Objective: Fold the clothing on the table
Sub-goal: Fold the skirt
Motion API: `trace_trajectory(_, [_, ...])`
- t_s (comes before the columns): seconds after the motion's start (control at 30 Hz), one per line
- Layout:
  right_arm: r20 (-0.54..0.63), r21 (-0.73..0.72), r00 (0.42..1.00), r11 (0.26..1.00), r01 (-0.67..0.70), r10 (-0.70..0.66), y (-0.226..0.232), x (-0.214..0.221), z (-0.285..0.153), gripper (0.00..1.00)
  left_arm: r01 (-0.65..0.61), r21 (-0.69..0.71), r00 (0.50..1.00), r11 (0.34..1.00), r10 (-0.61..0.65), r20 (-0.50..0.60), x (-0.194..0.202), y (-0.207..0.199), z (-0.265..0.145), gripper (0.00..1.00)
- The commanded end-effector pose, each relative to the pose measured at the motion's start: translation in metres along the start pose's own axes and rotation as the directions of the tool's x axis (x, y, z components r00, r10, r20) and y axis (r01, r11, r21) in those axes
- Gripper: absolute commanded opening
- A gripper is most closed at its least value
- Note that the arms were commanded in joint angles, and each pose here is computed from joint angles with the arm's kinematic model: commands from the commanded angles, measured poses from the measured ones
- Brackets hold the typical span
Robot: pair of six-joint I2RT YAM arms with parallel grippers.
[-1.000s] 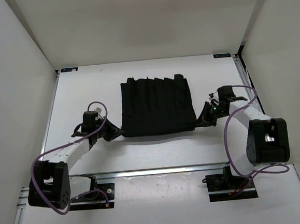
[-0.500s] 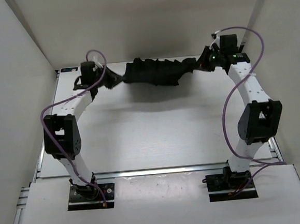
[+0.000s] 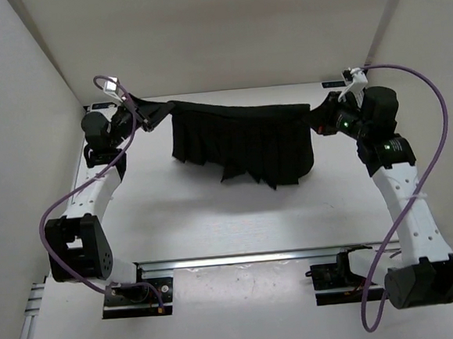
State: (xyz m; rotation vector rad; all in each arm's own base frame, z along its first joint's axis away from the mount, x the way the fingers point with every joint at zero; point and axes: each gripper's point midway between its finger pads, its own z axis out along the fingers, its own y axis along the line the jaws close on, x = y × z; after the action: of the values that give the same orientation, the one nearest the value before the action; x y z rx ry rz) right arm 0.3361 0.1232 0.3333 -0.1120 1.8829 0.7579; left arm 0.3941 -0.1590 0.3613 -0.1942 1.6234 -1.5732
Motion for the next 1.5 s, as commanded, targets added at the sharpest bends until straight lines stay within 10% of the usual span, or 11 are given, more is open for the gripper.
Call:
trace_trajectory(0.0, [0.119,0.047,0.977,0.984,0.17,-0.175,0.012,-0.024,-0.029,0.01,-0.13,0.284,0.991,0.95,0.122,0.046,0.004,-0.088,-0.031,0.0])
trace_trajectory(0.37, [0.281,0.069,0.885,0.928,0.367,-0.371,0.061,-0.018,-0.108,0.0,-0.427,0.605,0.86,0.672,0.508,0.042,0.121,-0.212,-0.118,0.0])
trace_trajectory(0.63, [0.112,0.061,0.949,0.956,0.288,-0.293,0.025,-0.002,-0.053,0.0,-0.275,0.204,0.956,0.94,0.29,-0.048,0.09,-0.082,-0.064,0.0])
trace_trajectory(0.87, [0.039,0.082,0.973,0.971,0.225,-0.228,-0.029,-0.008,0.035,0.0,-0.095,-0.083,0.995,0.992,0.095,-0.011,0.026,0.037,-0.015,0.0])
trace_trajectory(1.27, [0.229,0.138,0.943,0.967,0.212,-0.24,-0.03,-0.121,0.02,0.01,-0.151,0.172,0.986,0.973,0.135,0.101,-0.076,-0.036,0.004,0.0])
trace_trajectory(1.47, [0.026,0.101,1.0,0.995,-0.017,0.014,-0.057,0.014,0.003,0.0,0.051,0.04,0.998,0.998,-0.052,0.023,0.017,0.033,-0.05,0.0])
